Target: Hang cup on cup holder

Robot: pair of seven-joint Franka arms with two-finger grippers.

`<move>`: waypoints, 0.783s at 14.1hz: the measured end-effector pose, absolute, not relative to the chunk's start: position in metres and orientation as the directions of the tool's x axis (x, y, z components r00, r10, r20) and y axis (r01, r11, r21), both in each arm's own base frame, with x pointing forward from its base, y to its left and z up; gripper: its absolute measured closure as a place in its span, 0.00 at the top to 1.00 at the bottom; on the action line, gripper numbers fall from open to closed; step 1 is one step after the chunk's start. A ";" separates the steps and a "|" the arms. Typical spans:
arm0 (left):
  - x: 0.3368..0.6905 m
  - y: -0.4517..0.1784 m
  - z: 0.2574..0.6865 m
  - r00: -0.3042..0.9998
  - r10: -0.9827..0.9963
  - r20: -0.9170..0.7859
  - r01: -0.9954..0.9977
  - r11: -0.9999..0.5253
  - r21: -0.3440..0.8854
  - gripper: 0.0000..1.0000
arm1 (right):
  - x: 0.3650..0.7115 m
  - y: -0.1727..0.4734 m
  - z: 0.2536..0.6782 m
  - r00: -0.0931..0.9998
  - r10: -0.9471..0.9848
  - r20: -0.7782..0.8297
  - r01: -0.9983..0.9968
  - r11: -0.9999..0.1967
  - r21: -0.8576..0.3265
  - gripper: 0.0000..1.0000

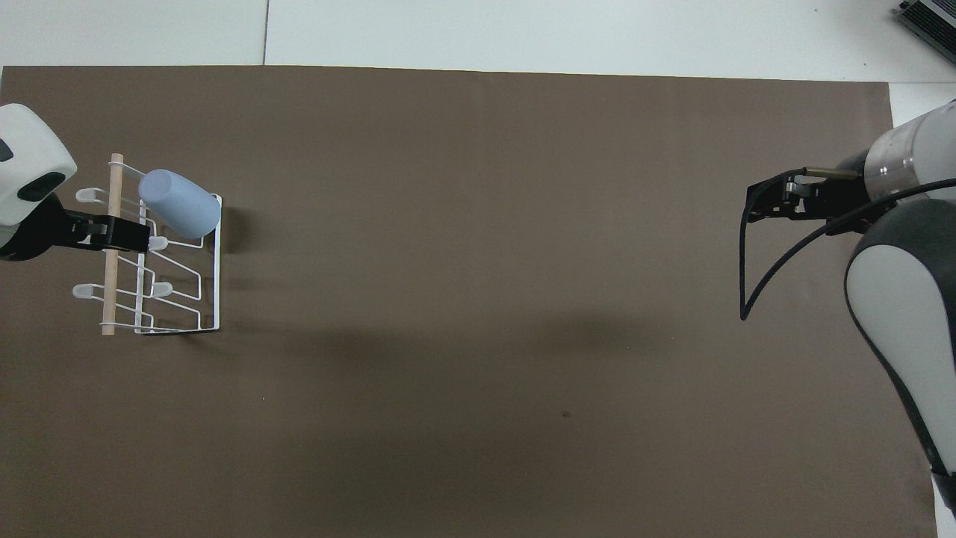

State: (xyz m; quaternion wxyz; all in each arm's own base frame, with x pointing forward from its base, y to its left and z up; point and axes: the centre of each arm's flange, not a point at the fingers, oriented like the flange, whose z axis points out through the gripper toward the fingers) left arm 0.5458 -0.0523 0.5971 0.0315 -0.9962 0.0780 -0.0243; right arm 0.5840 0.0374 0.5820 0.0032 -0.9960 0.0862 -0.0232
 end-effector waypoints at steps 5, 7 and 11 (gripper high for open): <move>0.542 -0.059 0.637 0.988 -0.156 -0.012 -0.155 -0.988 0.016 1.00 | 0.584 0.037 0.582 0.984 -0.172 0.046 -0.172 -0.985 -0.010 1.00; 0.546 -0.055 0.631 0.989 -0.148 -0.015 -0.147 -0.989 0.025 1.00 | 0.584 0.037 0.582 0.984 -0.172 0.046 -0.171 -0.985 -0.010 1.00; 0.549 -0.049 0.628 0.991 -0.134 -0.006 -0.134 -0.991 0.026 1.00 | 0.584 0.037 0.582 0.984 -0.172 0.046 -0.171 -0.985 -0.010 1.00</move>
